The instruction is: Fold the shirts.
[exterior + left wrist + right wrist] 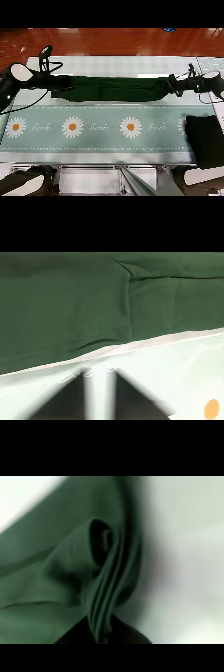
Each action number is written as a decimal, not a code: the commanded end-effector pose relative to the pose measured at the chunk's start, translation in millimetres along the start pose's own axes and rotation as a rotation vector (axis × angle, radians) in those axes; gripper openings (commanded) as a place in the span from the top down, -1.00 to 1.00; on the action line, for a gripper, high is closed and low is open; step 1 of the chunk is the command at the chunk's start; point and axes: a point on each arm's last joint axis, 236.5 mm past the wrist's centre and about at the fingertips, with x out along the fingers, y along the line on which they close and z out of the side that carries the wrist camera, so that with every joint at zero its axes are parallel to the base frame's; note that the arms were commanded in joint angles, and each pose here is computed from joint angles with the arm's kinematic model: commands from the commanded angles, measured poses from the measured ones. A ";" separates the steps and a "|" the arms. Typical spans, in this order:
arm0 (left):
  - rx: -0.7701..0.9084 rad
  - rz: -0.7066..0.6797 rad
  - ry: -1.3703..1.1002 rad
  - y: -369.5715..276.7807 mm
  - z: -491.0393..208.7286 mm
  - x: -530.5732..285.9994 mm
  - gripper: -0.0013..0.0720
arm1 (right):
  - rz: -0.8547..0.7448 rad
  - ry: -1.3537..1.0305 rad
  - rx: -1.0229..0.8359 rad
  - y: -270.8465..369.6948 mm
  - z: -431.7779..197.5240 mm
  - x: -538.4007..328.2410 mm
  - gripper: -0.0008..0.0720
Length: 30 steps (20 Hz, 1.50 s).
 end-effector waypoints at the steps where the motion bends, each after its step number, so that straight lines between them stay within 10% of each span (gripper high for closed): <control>1: -0.008 -0.018 0.004 -4.9 -1.1 4.3 0.91 | -0.057 -0.016 -0.144 27.5 -5.7 -37.4 0.91; 24: 0.322 -0.478 0.708 -317.4 -250.2 177.1 0.92 | -0.027 -0.309 -0.407 100.6 -193.9 -228.7 0.91; 30: 0.214 -0.484 0.555 -267.6 -120.6 148.6 0.92 | 0.064 -0.275 -0.411 119.4 -196.8 -221.8 0.91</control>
